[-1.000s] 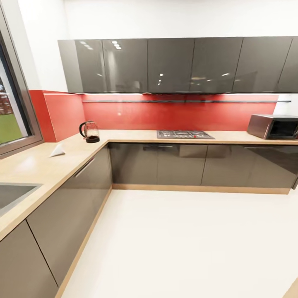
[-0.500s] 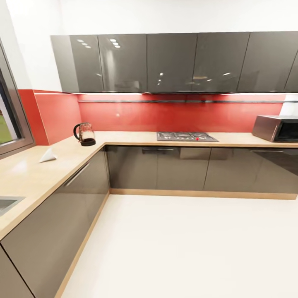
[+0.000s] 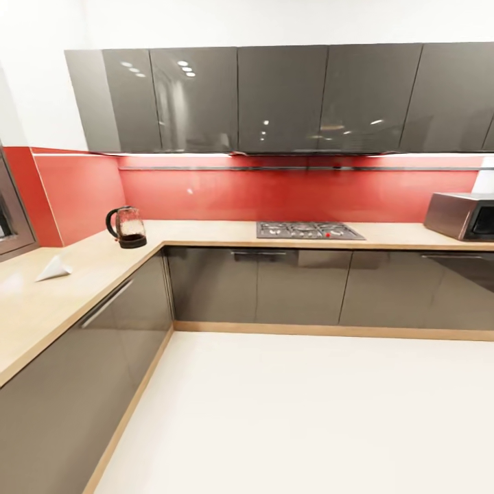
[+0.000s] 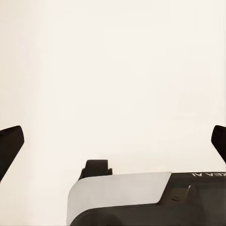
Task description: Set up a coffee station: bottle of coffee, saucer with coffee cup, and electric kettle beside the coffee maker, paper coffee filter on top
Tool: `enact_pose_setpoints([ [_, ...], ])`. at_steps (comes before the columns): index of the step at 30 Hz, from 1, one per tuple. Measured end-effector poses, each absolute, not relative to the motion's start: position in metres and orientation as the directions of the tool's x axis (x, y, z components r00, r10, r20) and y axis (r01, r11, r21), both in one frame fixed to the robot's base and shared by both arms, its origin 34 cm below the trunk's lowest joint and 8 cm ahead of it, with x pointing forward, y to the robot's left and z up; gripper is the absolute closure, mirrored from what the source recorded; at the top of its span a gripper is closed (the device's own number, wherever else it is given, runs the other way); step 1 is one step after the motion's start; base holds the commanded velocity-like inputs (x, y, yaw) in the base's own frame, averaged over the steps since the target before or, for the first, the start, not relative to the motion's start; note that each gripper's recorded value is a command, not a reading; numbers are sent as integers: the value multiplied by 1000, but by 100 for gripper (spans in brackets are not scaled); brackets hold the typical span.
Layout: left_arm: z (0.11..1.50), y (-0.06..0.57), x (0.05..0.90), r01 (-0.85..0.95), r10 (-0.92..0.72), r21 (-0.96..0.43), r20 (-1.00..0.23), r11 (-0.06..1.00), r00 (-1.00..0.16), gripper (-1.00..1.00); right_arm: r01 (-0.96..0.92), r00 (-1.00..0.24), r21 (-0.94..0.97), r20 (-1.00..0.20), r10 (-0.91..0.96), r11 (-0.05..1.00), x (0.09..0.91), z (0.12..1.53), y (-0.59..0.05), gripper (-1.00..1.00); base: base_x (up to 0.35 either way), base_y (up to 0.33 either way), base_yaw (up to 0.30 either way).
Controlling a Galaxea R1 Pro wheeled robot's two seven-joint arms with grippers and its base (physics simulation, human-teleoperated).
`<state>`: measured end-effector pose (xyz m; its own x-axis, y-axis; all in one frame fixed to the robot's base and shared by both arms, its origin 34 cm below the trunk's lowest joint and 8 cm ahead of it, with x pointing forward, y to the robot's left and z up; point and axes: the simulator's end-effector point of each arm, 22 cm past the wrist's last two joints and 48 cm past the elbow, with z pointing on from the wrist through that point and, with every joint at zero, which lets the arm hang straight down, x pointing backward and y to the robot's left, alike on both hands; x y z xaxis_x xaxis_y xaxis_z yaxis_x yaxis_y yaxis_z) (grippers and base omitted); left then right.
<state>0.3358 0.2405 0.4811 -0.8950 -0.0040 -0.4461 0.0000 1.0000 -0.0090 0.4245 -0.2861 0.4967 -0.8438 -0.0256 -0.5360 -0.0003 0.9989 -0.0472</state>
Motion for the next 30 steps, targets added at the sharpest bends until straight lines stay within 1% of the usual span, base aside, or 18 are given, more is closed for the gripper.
enact_pose_setpoints([
  [21, 481, 242, 336, 0, -3, -7, -446, 1000, -895, -100, -2, -856, -46, -516, -25, 999, 414, 492, -285, -100, 322, -108, 0],
  [25, 481, 242, 336, 0, -3, -7, -446, 1000, -895, -100, -2, -857, -47, -515, -26, 999, 414, 492, -285, -100, 322, -108, 114],
  [30, 481, 242, 336, -1, -4, -8, -446, 1000, -895, -100, -1, -856, -47, -516, -26, 999, 414, 492, -285, -100, 280, -81, 235],
])
